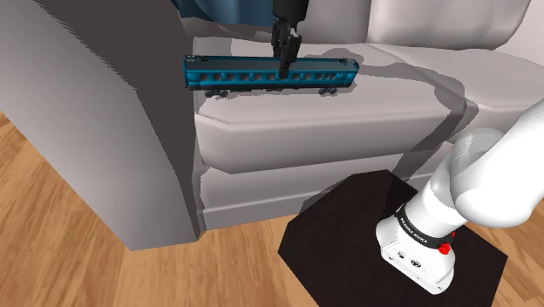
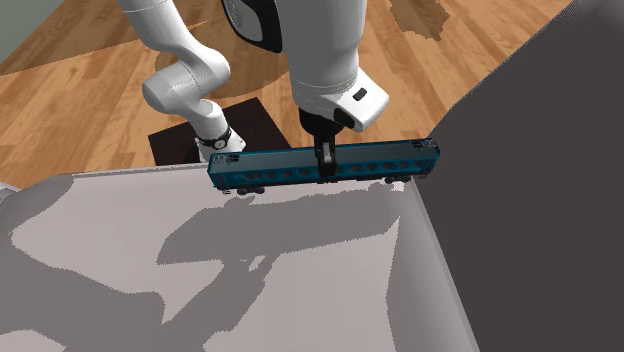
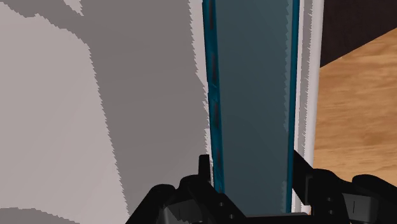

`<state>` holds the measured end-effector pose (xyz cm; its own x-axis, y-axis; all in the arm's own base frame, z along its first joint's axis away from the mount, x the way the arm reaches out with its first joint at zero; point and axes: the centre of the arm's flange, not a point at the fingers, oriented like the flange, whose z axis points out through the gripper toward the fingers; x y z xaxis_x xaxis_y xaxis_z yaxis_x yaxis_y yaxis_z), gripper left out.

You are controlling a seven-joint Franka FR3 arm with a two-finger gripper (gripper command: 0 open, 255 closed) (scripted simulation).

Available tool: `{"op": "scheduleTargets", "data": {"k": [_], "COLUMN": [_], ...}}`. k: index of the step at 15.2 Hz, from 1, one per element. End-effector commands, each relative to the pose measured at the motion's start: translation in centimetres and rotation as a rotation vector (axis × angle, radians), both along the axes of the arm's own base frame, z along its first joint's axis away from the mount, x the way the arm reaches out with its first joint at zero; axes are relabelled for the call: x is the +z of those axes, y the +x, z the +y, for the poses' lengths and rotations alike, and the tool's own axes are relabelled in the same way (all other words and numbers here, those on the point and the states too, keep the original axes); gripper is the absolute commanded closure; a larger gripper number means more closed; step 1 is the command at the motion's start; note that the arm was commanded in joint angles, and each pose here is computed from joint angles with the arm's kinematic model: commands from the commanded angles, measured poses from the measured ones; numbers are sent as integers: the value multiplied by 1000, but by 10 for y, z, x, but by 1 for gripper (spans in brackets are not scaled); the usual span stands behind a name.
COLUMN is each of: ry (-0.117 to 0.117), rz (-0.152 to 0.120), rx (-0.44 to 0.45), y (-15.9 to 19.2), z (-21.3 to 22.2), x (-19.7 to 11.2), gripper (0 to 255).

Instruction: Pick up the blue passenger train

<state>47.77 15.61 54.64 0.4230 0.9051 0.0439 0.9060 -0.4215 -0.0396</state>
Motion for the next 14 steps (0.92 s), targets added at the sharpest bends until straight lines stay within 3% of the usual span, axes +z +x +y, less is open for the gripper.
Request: {"op": "scheduleTargets", "data": {"k": [1,8,14], "ry": [0,0,0], "rz": [0,0,0], "rx": [0,0,0], "y": [0,0,0], "z": [0,0,0], "x": [-1,-1,31], "gripper": [255,255,255]}}
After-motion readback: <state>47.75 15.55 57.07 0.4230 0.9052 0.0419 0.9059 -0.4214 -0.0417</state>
